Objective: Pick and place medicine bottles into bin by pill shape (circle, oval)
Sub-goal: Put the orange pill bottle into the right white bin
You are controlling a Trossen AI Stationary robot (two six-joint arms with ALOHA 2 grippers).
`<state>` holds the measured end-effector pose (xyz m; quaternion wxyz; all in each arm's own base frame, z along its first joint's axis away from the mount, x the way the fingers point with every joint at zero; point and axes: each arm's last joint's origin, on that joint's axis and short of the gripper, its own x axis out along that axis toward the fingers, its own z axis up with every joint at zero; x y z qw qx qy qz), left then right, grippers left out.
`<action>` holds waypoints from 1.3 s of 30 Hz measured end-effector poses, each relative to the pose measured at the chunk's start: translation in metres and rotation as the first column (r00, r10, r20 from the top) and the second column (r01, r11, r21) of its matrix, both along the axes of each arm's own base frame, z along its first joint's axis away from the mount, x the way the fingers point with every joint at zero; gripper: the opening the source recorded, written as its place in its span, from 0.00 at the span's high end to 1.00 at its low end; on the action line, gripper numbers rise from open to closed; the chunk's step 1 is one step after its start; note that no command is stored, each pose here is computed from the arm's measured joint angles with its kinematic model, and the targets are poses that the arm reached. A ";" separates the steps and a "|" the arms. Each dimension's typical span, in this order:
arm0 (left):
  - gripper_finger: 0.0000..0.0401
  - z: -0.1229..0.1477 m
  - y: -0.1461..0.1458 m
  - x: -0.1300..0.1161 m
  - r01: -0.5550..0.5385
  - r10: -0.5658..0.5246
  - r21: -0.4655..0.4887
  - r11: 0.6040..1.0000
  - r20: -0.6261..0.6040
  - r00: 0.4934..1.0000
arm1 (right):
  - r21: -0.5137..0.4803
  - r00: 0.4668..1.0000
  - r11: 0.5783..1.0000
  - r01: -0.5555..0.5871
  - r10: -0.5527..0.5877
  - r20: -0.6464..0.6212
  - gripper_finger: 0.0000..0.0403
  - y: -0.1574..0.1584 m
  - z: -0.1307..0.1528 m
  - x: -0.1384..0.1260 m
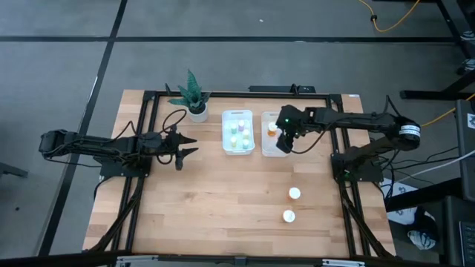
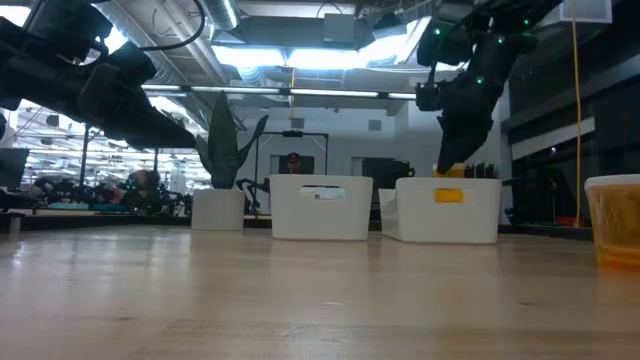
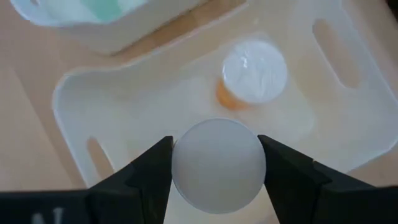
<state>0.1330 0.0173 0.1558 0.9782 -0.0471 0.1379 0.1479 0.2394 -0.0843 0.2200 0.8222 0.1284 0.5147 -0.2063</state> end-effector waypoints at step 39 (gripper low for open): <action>0.61 0.000 0.000 0.000 0.000 0.000 0.000 1.000 0.000 1.000 | -0.026 0.999 0.998 0.052 -0.052 -0.015 0.37 -0.047 -0.023 0.003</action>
